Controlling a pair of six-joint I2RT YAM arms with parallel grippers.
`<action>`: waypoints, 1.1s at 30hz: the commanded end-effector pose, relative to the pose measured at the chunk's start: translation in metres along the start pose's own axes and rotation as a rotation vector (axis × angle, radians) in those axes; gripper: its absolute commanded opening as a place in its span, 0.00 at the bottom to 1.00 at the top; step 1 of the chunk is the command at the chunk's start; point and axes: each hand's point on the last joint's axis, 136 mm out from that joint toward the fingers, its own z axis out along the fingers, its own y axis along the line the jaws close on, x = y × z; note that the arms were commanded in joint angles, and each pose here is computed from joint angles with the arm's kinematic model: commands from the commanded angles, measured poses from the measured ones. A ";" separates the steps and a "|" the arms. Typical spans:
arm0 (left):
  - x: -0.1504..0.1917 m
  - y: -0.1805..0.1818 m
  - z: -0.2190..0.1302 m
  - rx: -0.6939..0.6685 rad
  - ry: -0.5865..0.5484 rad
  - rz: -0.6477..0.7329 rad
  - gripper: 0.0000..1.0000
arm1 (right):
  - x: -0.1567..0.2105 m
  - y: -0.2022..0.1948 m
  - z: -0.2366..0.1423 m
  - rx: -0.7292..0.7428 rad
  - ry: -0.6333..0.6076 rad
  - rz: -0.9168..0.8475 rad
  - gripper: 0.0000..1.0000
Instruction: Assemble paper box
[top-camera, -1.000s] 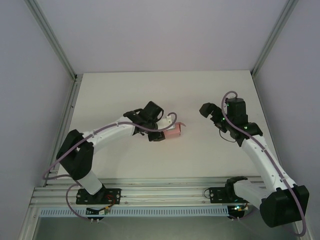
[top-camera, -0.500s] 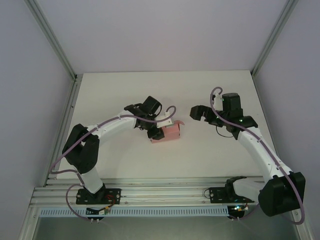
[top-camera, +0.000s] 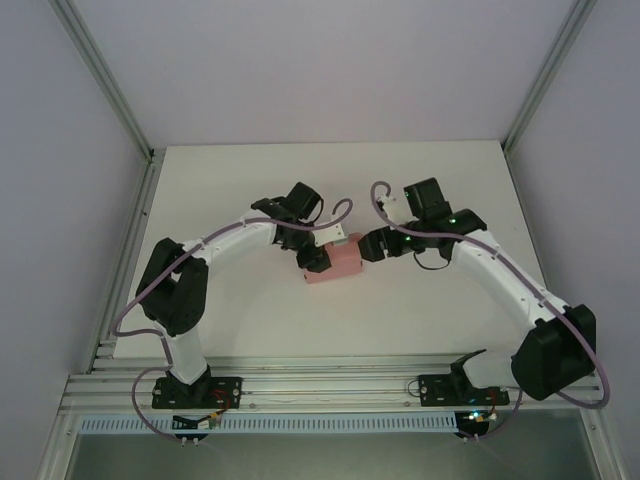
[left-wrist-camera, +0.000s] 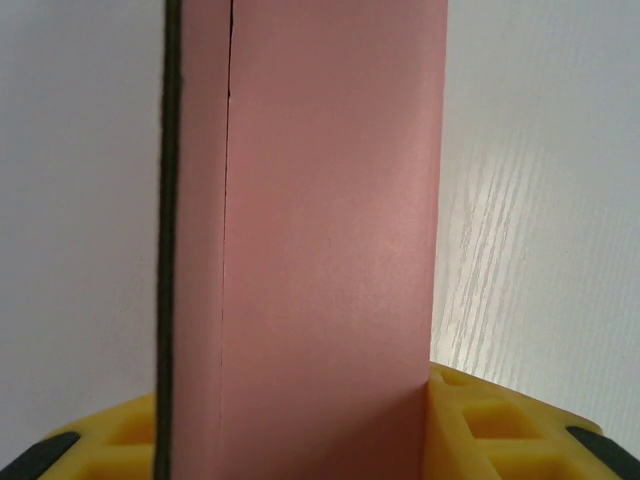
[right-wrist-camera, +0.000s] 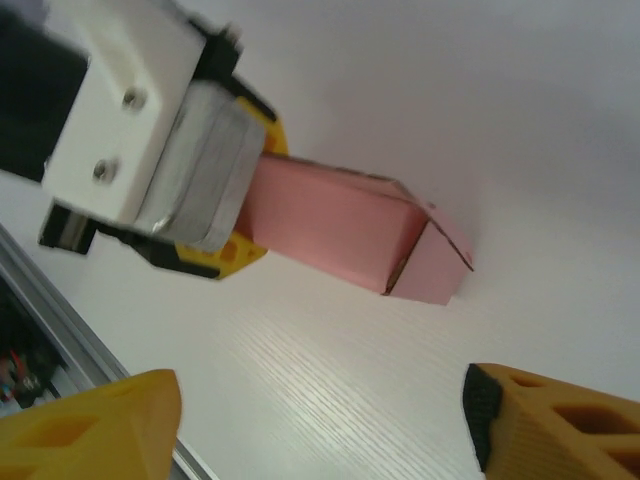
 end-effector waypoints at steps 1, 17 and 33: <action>0.008 -0.003 0.007 0.068 0.023 -0.038 0.33 | -0.001 -0.006 0.000 0.039 0.035 -0.079 0.66; 0.001 -0.007 -0.002 0.110 0.029 -0.042 0.34 | -0.043 -0.035 0.046 0.121 0.017 -0.298 0.50; -0.010 0.002 -0.006 0.039 -0.018 -0.070 0.36 | -0.037 -0.008 0.051 -0.008 -0.004 -0.119 0.00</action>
